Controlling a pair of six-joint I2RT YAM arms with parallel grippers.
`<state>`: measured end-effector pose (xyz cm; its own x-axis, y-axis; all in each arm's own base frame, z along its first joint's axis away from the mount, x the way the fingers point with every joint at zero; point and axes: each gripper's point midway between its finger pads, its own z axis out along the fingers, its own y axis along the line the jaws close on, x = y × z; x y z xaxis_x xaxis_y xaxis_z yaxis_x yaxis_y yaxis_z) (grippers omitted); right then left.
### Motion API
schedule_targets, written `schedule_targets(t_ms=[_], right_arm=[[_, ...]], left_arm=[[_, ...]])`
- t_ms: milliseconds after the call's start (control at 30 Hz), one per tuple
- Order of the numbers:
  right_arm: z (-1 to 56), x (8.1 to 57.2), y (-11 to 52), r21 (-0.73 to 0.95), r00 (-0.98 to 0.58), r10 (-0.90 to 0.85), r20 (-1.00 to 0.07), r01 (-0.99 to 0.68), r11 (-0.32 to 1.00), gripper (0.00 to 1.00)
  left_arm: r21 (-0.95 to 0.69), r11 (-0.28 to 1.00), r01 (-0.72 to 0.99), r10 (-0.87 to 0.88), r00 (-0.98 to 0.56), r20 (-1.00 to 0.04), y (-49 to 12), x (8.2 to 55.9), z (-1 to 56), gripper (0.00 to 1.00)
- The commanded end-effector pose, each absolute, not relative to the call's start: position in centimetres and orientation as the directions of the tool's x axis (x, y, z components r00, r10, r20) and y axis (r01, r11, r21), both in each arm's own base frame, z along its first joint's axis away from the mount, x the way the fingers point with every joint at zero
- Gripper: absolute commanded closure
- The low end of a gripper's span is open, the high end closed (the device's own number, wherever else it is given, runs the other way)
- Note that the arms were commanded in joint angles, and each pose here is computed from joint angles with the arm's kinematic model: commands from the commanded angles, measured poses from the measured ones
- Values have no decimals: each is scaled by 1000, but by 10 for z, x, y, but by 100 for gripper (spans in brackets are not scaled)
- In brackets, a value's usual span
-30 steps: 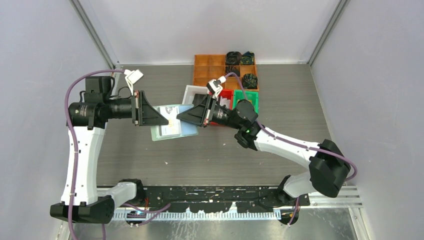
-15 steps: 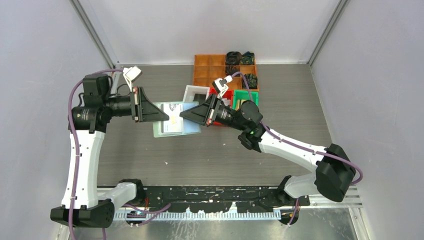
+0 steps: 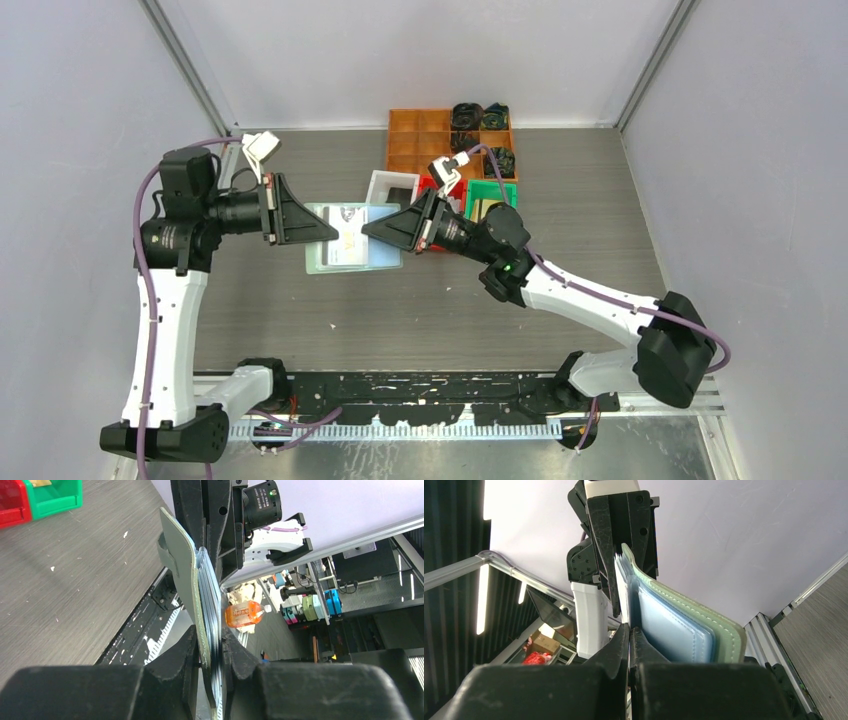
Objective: Take the credit cards out of the card holder
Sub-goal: Remove the credit card from the card holder.
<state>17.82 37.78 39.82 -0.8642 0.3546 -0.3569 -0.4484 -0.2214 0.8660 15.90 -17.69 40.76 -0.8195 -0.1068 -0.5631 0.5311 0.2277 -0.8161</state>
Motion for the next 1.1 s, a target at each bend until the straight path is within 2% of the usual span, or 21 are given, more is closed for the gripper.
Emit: schedule_targets(t_ms=[0,367,633,767,867,967,1067], right_arm=[[385,191,368,875,-838,402,-369,-459,-153,99],[383,187,364,876,-842,393,-370,-457,-154,99],[385,184,365,872,-855,384,-349,-446,-200,99],[397,178,373,860,-875,348,-337,-437,-263,76],[404,174,376,851,-887,327,-326,-425,-307,64],[405,174,378,849,-896,316,-312,-412,-331,62],[408,173,376,843,-898,319,-304,-409,-348,64]], left_arm=[[-737,174,653,-91,-735,-672,-177,140,436,94],[-711,290,640,-105,-717,-689,-172,153,423,100],[-709,303,637,-108,-716,-690,-171,155,420,100],[-708,318,631,-114,-716,-689,-171,158,419,100],[-708,327,626,-117,-716,-688,-170,160,418,100],[-706,329,627,-117,-715,-690,-170,160,418,100],[-704,332,628,-115,-713,-691,-170,160,417,100]])
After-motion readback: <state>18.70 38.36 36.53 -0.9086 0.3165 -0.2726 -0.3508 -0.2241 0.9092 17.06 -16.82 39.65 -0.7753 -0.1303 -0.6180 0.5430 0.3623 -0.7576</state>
